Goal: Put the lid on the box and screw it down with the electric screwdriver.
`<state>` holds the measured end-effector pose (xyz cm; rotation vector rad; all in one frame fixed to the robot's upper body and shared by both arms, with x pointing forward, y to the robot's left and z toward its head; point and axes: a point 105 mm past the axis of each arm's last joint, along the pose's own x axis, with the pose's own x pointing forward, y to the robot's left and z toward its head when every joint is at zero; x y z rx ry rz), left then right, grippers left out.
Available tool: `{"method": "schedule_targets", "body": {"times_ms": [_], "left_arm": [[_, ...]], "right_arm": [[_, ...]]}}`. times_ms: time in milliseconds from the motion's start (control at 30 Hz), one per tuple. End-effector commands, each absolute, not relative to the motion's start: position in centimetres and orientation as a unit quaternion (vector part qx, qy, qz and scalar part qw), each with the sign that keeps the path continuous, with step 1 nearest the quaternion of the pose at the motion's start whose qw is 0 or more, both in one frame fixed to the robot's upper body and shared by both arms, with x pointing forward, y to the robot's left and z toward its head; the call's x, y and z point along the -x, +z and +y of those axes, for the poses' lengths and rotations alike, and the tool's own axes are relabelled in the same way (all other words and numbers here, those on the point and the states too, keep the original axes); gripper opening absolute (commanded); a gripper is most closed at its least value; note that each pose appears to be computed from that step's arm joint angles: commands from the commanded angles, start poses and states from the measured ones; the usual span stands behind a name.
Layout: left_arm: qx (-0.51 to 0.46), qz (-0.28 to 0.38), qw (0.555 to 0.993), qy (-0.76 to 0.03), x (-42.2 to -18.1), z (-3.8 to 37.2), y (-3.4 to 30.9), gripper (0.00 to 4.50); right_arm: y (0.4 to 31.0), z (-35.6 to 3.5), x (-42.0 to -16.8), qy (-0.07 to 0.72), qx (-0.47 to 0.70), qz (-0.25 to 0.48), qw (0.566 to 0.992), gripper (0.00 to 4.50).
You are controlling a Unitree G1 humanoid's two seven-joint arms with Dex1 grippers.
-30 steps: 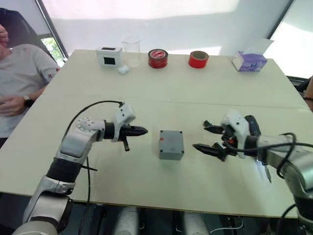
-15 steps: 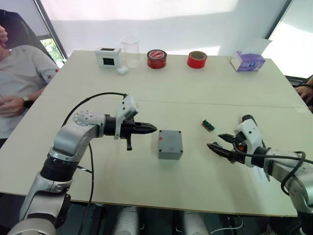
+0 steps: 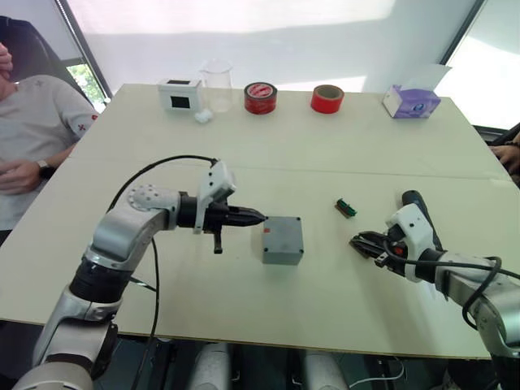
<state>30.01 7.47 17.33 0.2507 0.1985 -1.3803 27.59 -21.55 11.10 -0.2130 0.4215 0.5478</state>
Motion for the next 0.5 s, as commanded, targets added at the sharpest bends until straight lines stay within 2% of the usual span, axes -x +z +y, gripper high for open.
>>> {"method": "schedule_targets", "body": {"times_ms": [33, 500], "left_arm": [[-0.128, 0.073, 0.755, -0.639, -29.71, 7.21, 18.19, 0.0], [-0.132, 0.073, 0.757, -0.636, -29.73, 6.97, 17.92, 0.0]], "right_arm": [[11.81, -21.71, -27.86, 0.26, 0.109, 0.195, 0.94, 1.22], [12.22, -21.81, -28.49, 0.253, 0.089, 0.181, 0.946, 1.22]]}}
